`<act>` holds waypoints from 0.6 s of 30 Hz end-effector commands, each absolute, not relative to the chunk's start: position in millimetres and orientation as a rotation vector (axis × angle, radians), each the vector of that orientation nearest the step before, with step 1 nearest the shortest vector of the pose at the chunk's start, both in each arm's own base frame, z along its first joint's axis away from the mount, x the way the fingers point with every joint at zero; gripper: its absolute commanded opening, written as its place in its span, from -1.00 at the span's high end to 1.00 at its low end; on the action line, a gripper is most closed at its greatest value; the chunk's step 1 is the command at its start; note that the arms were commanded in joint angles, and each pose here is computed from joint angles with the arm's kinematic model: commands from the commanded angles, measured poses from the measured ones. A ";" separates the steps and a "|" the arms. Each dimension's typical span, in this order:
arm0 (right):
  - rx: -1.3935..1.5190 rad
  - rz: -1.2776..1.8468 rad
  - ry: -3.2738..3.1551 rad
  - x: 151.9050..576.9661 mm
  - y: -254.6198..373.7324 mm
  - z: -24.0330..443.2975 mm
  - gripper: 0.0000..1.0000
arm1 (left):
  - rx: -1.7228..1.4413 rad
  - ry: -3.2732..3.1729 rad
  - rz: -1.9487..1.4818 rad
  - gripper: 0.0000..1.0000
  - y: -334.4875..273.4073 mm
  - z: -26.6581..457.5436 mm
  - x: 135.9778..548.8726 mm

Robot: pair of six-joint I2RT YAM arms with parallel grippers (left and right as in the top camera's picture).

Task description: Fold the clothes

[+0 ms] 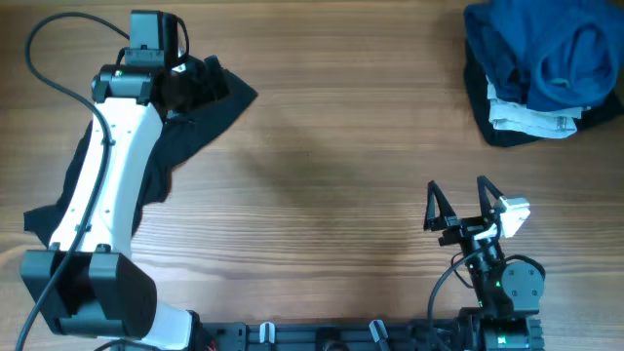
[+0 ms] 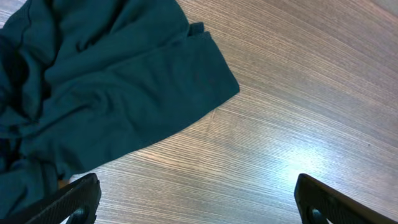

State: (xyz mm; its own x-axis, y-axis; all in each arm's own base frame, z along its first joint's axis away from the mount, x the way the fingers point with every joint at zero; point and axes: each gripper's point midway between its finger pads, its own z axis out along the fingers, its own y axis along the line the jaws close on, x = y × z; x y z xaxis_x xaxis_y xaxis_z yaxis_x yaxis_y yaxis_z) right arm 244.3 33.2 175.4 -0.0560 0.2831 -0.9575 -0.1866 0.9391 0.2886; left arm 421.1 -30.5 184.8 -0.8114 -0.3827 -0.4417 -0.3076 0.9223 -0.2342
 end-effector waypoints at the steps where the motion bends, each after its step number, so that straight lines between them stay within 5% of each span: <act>1: 0.072 0.351 1.582 245.2 30.3 174.6 -1.00 | -0.503 2.588 -0.184 -1.00 -25.5 182.0 422.0; 18: 0.073 0.352 1.590 245.6 30.3 172.9 -0.99 | -0.422 2.334 -0.223 -1.00 -33.8 216.4 432.3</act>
State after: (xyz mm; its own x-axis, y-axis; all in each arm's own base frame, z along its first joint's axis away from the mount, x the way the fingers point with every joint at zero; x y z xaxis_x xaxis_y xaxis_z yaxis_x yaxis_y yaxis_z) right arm 244.6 33.2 174.2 -0.0599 0.2767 -0.9591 -0.1855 0.9410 0.2830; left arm 440.6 -29.6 195.7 -0.7451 -0.3828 -0.5461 -0.2840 0.9230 -0.2595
